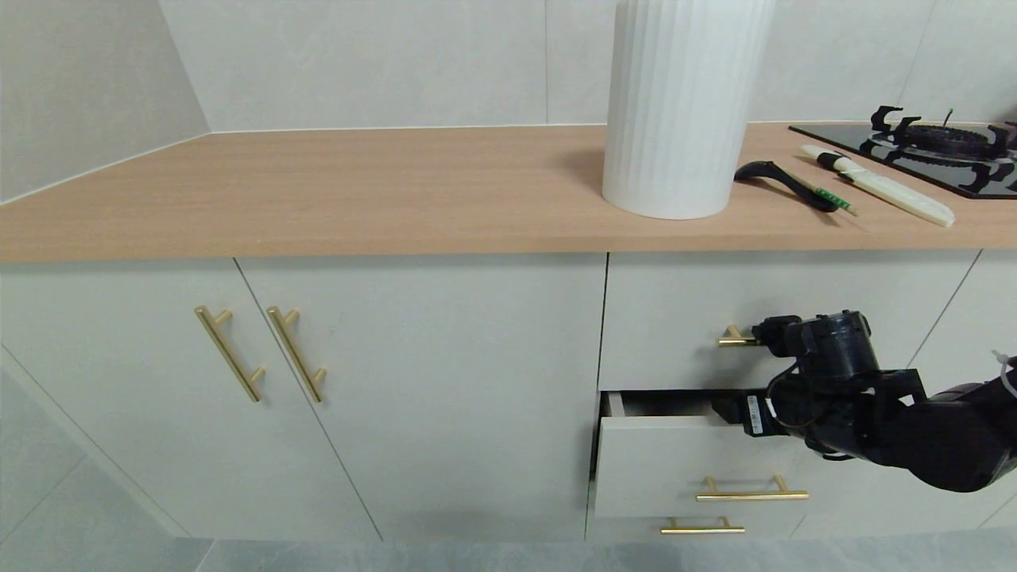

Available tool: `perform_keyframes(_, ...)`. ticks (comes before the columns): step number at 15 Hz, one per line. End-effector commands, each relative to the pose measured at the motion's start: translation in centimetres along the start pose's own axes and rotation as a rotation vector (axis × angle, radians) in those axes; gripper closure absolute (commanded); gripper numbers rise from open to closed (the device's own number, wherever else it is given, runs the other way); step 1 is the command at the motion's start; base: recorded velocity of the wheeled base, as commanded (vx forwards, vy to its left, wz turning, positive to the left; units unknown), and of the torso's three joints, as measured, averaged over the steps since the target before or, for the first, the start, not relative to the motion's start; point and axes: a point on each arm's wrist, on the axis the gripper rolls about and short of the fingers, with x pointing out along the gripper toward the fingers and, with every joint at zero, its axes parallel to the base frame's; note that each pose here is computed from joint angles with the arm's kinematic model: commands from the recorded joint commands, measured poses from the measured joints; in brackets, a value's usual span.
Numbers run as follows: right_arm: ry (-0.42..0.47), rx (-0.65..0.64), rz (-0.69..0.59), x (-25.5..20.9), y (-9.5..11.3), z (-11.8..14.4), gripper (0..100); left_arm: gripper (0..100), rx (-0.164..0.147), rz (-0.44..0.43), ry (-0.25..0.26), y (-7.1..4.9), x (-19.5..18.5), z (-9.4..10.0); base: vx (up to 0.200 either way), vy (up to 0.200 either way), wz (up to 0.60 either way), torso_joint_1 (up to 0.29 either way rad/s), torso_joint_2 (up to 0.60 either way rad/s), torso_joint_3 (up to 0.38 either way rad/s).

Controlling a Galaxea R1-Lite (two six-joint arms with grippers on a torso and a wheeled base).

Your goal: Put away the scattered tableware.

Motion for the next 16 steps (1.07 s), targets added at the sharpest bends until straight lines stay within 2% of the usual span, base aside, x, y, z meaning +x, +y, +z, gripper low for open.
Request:
perform_keyframes(1,-0.003,-0.001,0.003,-0.6,-0.1,0.3,0,0,0.000,0.001,0.001,0.0,0.0,0.0,0.000,0.000,0.00,0.000,0.00,0.000)
perform_keyframes(11,0.110,-0.040,0.003,-2.6,-0.6,-0.4,0,0,0.000,0.001,0.001,0.0,0.0,0.0,0.000,0.000,0.00,0.000,0.00,0.000)
perform_keyframes(16,0.162,-0.069,0.018,-6.1,-1.1,-3.2,0,0,0.000,0.001,0.001,0.0,0.0,0.0,0.000,0.000,0.00,0.000,0.00,0.000)
